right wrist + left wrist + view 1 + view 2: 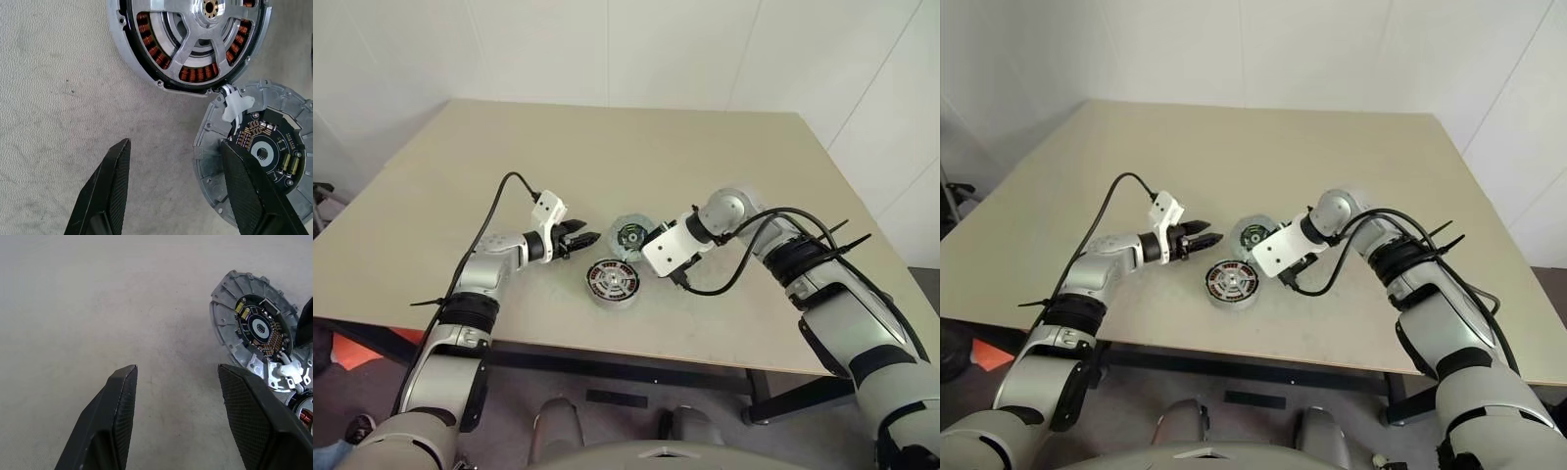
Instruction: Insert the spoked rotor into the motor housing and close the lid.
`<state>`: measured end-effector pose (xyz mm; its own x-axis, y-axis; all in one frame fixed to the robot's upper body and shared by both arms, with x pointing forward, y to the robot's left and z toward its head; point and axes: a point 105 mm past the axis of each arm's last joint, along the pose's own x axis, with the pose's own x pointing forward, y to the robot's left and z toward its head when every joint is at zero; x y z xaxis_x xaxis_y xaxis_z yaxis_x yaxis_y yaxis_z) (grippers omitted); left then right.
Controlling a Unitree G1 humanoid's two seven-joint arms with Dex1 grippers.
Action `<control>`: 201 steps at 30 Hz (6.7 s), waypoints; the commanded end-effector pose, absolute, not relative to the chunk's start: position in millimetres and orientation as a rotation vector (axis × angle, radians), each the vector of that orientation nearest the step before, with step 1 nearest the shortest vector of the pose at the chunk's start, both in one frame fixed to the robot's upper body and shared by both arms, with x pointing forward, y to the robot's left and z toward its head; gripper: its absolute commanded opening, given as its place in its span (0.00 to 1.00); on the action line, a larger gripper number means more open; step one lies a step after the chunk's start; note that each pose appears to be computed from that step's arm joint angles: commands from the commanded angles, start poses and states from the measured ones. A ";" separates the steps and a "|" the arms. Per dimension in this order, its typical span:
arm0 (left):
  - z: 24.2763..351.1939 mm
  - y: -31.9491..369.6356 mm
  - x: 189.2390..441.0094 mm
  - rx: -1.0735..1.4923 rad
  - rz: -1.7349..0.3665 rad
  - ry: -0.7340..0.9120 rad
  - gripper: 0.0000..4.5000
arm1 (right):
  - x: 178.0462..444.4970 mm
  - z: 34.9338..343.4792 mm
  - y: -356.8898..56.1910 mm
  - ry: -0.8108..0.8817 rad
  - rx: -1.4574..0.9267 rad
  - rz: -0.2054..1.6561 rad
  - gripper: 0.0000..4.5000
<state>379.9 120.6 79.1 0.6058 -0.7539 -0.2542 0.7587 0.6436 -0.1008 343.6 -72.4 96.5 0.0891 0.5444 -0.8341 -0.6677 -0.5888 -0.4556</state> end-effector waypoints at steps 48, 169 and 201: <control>95.7 105.5 391.8 0.020 -0.923 0.215 0.62 | 369.4 144.9 -83.5 -0.034 -1.536 1.426 0.72; 85.3 133.3 374.4 0.011 -0.839 0.270 0.62 | 277.9 83.3 -54.5 0.012 -1.533 1.669 0.72; 88.1 133.8 375.6 0.007 -0.827 0.260 0.62 | 288.7 96.9 -57.5 0.022 -1.541 1.649 0.00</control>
